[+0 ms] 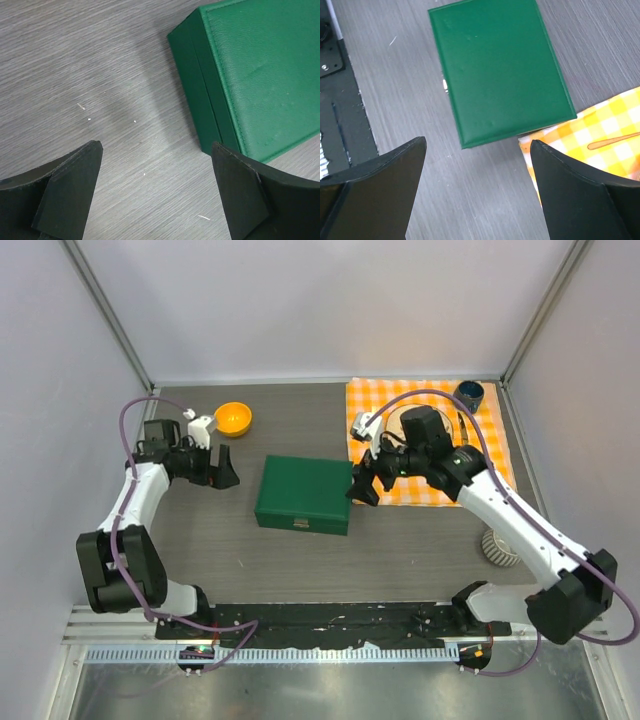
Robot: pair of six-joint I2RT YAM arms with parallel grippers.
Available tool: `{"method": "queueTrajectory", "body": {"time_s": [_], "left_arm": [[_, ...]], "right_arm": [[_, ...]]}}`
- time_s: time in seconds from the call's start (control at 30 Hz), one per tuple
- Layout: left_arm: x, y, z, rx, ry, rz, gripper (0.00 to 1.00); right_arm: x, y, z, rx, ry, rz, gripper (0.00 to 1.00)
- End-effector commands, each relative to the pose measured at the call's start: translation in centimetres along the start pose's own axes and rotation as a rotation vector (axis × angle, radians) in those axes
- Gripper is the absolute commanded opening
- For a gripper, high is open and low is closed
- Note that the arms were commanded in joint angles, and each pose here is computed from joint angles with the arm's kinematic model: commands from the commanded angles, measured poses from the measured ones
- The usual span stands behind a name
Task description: Organize the mixed jewelry
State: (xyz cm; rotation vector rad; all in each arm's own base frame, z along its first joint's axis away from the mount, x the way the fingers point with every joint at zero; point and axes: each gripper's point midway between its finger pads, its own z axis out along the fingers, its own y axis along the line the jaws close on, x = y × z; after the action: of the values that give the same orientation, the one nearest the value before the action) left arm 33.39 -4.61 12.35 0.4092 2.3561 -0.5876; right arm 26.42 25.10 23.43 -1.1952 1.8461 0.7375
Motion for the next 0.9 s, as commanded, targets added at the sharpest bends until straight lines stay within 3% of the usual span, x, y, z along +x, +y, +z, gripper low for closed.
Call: {"method": "queueTrajectory", "body": {"time_s": [0.0,0.2,0.5,0.87], "left_arm": [[-1.3,-1.8,-1.6,0.026,-0.056,0.042,0.95],[-3.1,-5.3,-1.3,0.056,-0.069,0.135,0.95],[-3.4,-13.3,2.6,0.108,-0.021,0.407,0.95],[0.8,-15.2,9.0,0.014,0.123,0.615,0.95]], "right_arm": [[0.4,1.0,-2.1,0.046,0.008,-0.039,0.91],[2.0,0.3,-1.6,0.090,0.025,-0.006,0.91],[5.1,-1.2,-1.1,0.181,0.084,-0.002,0.91],[7.7,-1.9,-0.7,0.220,0.148,0.000,0.91]]}}
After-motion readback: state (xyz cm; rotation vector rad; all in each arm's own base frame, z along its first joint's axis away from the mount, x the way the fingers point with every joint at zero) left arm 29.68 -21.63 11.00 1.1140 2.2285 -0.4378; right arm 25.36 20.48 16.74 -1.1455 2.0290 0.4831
